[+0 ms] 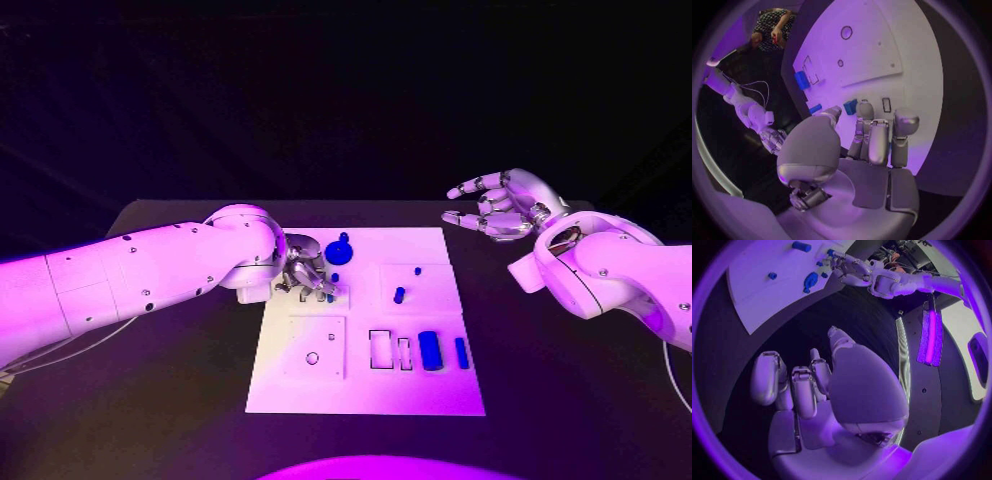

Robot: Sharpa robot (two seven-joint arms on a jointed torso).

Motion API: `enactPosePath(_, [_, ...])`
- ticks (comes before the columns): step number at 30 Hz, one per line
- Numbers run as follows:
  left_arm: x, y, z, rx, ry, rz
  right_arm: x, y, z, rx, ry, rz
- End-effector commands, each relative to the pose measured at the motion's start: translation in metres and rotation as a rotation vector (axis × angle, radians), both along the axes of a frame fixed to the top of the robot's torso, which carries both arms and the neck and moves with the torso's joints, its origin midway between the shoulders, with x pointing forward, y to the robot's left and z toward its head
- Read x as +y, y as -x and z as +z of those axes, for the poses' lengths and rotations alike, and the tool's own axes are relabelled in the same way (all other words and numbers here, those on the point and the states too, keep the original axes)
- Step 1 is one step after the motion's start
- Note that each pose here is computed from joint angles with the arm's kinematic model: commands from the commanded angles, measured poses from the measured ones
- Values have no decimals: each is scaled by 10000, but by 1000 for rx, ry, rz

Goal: Assemble the parts on the task board

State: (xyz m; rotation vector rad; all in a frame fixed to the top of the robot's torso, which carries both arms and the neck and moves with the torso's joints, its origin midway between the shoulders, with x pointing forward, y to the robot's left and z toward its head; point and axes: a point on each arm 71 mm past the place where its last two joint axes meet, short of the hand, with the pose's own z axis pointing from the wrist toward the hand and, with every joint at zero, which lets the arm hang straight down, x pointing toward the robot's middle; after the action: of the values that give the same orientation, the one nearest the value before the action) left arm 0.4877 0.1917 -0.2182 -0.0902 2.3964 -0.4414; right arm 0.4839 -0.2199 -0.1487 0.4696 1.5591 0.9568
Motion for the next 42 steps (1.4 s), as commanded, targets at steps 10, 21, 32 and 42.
enactPosePath(10, [-39, 4, -7, 20, 7, -15, 16, -1, -9, 5, 11, 15])
enactPosePath(21, [-46, -16, -29, 28, 5, -12, 20, 0, -15, 10, 12, 18])
enactPosePath(32, [-39, -10, -51, 49, -7, -24, 22, -1, -23, 15, 13, 22])
enactPosePath(42, [-22, -10, -49, 48, 5, -11, 20, -2, -30, 17, 13, 22])
